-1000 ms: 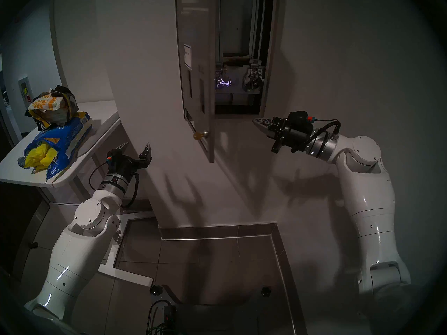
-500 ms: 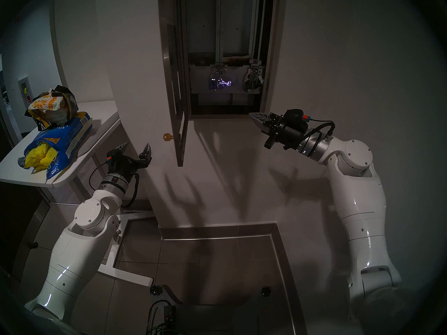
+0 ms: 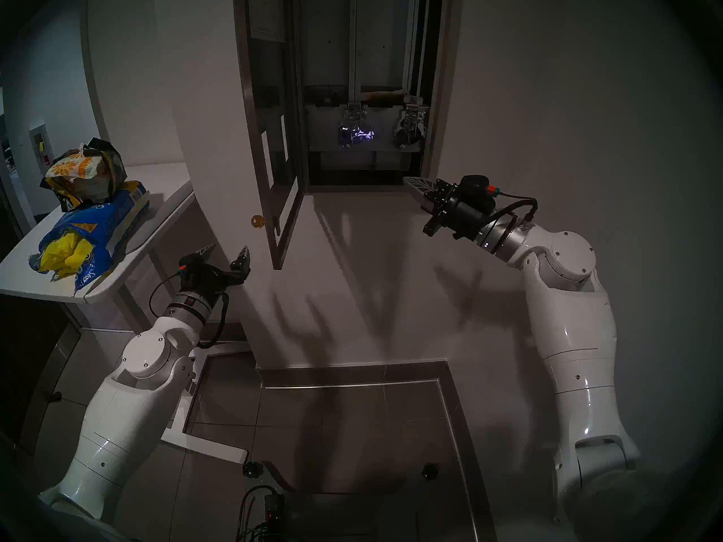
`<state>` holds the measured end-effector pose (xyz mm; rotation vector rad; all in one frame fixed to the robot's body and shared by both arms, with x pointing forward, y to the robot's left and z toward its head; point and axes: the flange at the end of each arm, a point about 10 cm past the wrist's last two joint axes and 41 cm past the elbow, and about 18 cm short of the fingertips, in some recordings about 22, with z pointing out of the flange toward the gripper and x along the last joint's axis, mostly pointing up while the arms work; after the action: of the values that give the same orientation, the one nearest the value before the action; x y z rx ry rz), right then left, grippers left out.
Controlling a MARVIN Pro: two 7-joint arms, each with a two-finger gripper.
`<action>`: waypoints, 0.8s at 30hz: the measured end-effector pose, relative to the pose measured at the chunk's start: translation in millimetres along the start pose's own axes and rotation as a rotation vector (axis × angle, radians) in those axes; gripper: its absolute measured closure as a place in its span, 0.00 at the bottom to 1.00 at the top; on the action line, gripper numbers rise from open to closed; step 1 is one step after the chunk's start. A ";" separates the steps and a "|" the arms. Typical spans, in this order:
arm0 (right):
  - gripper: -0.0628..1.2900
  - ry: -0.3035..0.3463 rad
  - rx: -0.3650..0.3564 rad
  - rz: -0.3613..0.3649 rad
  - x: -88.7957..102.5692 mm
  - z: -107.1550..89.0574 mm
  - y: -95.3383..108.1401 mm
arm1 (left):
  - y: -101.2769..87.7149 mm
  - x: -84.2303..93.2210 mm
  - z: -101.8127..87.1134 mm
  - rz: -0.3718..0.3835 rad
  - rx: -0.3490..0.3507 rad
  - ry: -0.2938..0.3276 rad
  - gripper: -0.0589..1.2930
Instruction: Open the dispenser door, put the pads inside, close the door
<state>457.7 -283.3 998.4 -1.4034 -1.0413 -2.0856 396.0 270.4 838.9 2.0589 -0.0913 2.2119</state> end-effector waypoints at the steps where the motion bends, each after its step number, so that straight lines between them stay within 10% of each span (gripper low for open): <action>1: 0.98 0.000 -0.002 0.000 -0.1 0.1 0.1 | 0.4 -1.7 -0.5 0.001 -0.003 -0.005 0.02; 24: 0.98 0.016 -0.013 0.016 -4.5 24.3 1.0 | 34.3 -19.2 -17.2 -0.035 -0.307 -0.076 0.02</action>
<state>474.8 -265.5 999.8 -1.3948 -1.0088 -2.0921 375.9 237.7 819.7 1.9571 -0.3743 1.9559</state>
